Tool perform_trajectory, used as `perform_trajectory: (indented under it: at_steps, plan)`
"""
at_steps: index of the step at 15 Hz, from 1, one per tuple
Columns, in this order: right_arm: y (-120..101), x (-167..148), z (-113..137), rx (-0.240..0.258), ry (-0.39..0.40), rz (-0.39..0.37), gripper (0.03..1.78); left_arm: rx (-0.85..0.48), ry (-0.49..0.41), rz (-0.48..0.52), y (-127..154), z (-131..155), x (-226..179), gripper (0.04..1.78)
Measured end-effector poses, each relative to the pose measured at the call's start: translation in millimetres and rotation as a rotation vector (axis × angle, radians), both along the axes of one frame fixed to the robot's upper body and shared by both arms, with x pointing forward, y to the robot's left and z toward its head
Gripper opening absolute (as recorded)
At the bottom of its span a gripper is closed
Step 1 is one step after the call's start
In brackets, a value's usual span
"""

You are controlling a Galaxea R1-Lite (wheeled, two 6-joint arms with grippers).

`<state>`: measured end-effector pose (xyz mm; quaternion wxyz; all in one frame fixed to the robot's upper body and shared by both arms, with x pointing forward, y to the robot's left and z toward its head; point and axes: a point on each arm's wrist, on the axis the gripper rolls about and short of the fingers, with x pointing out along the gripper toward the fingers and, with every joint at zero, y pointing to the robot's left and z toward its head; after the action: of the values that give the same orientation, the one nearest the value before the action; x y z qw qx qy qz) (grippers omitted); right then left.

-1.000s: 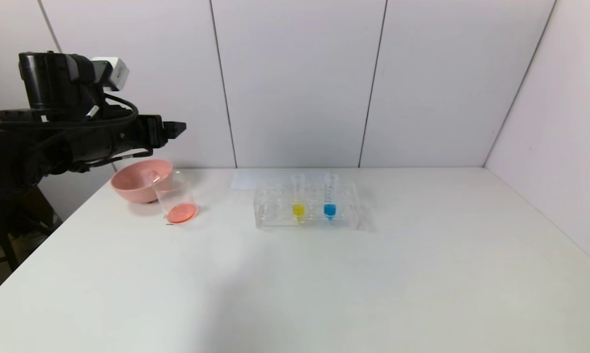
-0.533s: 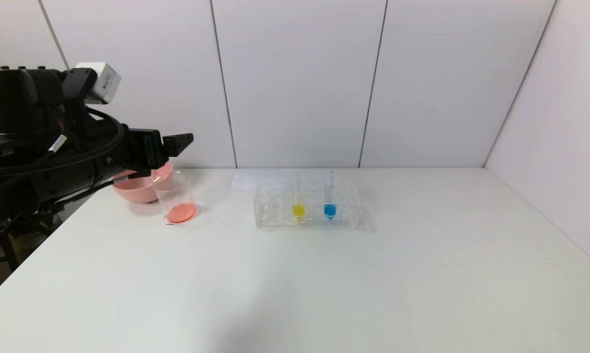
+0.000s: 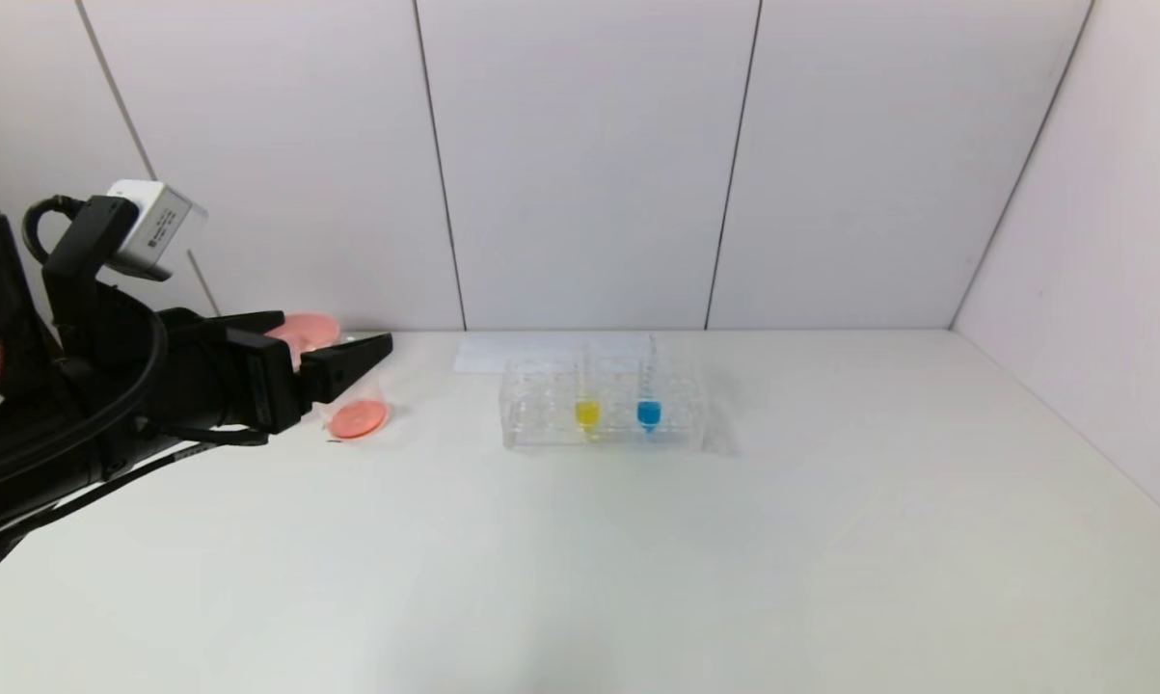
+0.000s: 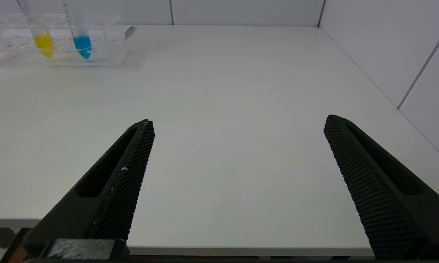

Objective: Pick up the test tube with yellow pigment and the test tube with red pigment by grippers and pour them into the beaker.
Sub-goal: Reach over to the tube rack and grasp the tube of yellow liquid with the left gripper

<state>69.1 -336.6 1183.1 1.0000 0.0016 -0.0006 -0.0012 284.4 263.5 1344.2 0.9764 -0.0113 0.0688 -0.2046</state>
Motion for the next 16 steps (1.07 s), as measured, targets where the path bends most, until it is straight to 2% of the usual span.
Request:
perform_trajectory:
  at_steps: [3,10,16]
  plan:
    - [0.0,0.0,0.0,0.000,0.000,0.000,1.70,-0.011,0.011,-0.108,1.2,-5.2,-11.4,1.77]
    - [0.0,0.0,0.0,0.000,0.000,0.000,1.70,-0.022,0.051,-0.268,-7.8,-12.3,-8.7,1.77]
    - [0.0,0.0,0.0,0.000,0.000,0.000,1.70,-0.027,0.060,-0.312,-24.7,-15.7,15.8,1.77]
